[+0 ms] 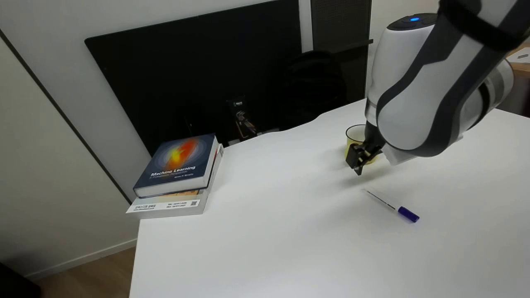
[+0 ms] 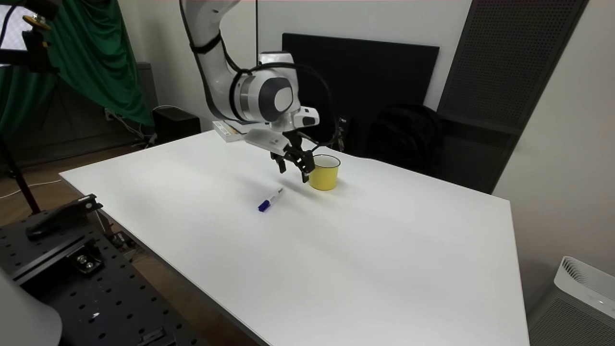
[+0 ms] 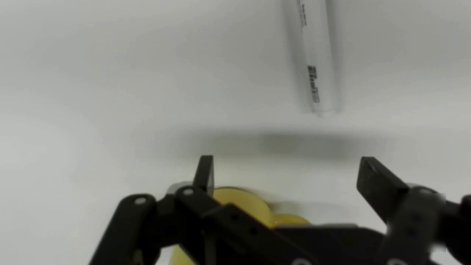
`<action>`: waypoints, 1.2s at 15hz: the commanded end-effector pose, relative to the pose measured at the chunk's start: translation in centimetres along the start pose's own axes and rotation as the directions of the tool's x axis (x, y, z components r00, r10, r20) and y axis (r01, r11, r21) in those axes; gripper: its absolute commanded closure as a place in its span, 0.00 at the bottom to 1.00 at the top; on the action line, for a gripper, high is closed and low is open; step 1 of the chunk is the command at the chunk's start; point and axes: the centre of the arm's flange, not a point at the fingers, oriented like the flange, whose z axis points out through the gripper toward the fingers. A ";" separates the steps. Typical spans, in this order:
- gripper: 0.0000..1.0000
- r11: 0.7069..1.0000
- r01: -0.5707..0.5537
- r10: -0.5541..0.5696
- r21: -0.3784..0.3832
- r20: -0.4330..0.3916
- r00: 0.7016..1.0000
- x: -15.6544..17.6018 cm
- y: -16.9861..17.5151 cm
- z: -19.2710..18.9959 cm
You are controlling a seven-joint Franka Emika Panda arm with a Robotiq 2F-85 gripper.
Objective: Take the pen out of the cup, put it on the table then put it back in the cup
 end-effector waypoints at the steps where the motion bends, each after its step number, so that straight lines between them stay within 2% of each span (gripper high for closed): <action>1: 0.00 0.998 -0.051 0.051 -0.028 -0.011 0.999 -0.9 0.2 -0.7; 6: 0.00 0.997 -0.064 0.065 -0.033 0.013 0.998 -1.2 0.3 -0.1; 18: 0.00 0.999 -0.027 0.024 0.022 0.094 0.995 -2.3 -0.4 2.0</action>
